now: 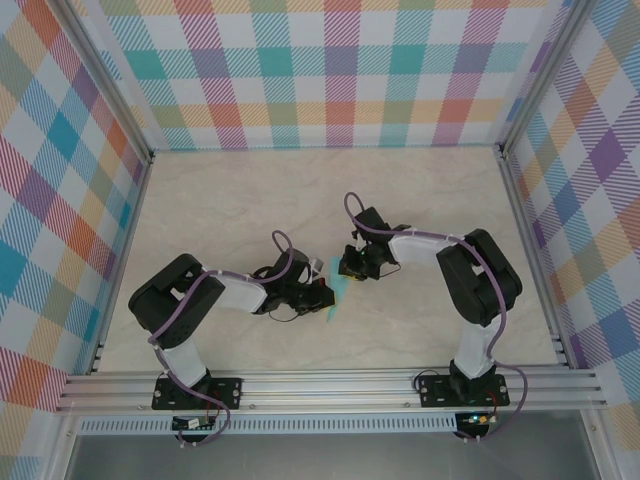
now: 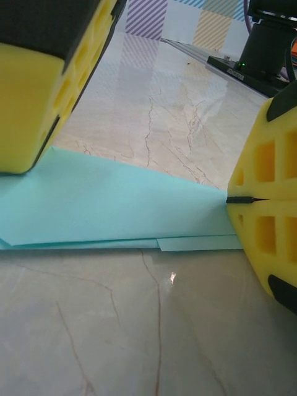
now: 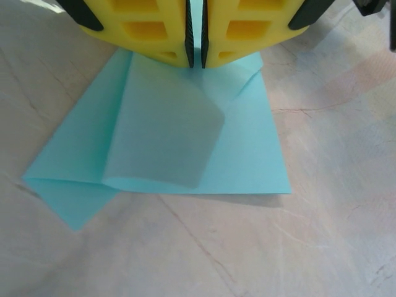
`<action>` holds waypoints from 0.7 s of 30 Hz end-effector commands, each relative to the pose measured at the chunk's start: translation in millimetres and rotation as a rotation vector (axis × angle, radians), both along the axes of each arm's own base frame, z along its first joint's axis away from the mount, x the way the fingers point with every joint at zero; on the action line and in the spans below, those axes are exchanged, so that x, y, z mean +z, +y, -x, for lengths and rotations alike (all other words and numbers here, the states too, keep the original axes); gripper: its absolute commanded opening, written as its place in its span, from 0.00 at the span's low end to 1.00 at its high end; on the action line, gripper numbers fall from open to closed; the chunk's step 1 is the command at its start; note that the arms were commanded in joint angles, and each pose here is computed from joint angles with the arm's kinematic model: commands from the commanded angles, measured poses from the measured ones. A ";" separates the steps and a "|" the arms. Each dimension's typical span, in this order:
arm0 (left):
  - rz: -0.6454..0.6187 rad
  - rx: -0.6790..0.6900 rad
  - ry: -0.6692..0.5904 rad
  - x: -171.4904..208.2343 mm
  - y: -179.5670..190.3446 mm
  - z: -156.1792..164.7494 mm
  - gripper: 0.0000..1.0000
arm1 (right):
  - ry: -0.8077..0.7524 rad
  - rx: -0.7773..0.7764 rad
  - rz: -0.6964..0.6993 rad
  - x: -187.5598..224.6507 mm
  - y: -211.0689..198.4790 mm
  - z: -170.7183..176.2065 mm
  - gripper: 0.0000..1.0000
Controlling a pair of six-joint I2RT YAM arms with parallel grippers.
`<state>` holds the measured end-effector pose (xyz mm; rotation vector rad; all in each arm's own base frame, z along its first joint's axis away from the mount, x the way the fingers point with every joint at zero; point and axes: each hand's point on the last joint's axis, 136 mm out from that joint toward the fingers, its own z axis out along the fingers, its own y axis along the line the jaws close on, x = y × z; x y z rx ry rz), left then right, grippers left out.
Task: Fold a paper plane with a square sheet of paper (fold left side to right side)
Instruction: Fold the wing for the fifth time at the center of the table.
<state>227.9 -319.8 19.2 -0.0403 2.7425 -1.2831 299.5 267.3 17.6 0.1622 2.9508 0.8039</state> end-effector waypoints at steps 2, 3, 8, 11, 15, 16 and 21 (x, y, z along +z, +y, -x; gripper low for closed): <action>-0.138 0.018 0.079 -33.6 20.5 19.7 0.00 | -0.061 0.025 0.004 14.4 -7.3 4.8 0.11; -0.150 0.019 0.083 -35.1 21.5 20.8 0.00 | -0.072 0.028 -0.011 18.4 -6.7 6.2 0.10; -0.173 0.022 0.088 -38.6 23.4 22.0 0.00 | -0.113 0.054 -0.074 32.3 -4.7 23.3 0.08; -0.178 0.022 0.084 -38.5 23.0 21.8 0.00 | -0.117 0.075 -0.130 35.0 5.2 37.4 0.08; -0.182 0.023 0.079 -37.7 23.0 21.4 0.00 | -0.126 0.087 -0.155 33.8 14.9 47.0 0.08; -0.183 0.021 0.078 -37.9 23.1 21.9 0.00 | -0.128 0.089 -0.158 33.7 16.5 46.9 0.08; -0.182 0.021 0.077 -36.4 22.6 21.9 0.00 | -0.114 0.109 -0.151 27.1 27.1 44.9 0.08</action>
